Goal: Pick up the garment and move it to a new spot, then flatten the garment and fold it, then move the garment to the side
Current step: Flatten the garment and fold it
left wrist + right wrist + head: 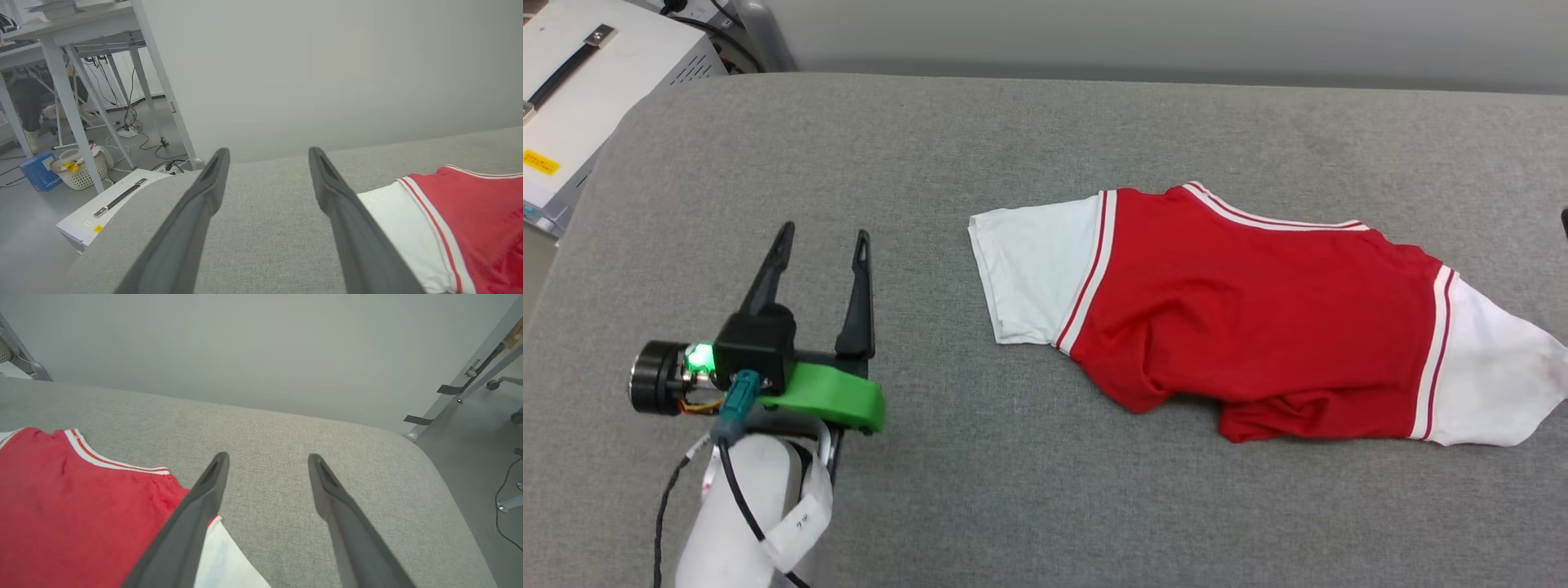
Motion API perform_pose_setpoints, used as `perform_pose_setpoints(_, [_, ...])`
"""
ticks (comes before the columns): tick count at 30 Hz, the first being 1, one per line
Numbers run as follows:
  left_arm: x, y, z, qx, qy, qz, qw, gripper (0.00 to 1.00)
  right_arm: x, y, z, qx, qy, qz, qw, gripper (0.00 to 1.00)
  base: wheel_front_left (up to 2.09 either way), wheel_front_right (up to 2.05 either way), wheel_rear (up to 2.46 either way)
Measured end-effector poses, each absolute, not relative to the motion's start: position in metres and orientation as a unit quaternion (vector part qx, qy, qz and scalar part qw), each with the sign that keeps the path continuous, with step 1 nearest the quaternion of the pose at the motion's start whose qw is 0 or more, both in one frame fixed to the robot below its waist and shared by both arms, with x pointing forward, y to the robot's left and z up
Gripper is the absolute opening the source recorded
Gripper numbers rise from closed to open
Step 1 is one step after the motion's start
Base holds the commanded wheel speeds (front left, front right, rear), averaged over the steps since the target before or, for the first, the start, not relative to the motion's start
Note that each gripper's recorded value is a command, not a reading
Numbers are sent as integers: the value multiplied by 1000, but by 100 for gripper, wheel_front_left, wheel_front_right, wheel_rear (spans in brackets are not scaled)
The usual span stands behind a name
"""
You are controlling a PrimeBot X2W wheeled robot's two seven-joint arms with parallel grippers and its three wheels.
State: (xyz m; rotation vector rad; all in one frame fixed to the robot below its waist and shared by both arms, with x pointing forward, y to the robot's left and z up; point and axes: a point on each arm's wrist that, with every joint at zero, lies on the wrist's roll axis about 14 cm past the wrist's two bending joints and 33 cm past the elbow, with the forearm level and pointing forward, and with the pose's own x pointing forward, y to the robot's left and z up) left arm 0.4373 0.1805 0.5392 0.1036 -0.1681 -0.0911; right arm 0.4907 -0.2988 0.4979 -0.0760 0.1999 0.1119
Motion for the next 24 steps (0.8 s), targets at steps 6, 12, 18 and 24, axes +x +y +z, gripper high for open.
perform_pose_setpoints(6, [470, 176, 567, 71, -107, -81, 988, 100, 494, -279, 547, -30, -18, 56, 998, 100, 0, 0, 0])
perform_pose_setpoints(12, [512, 157, 601, 71, -100, -124, 985, 100, 463, -250, 538, -22, -52, 58, 997, 100, 0, 0, 0])
perform_pose_setpoints(18, [544, 123, 598, 75, -17, -184, 980, 100, 448, -231, 535, -16, -47, 64, 997, 100, 0, 0, 0])
perform_pose_setpoints(24, [556, 99, 549, 65, 170, -238, 954, 100, 441, -224, 522, -15, -18, 68, 997, 100, 0, 0, 0])
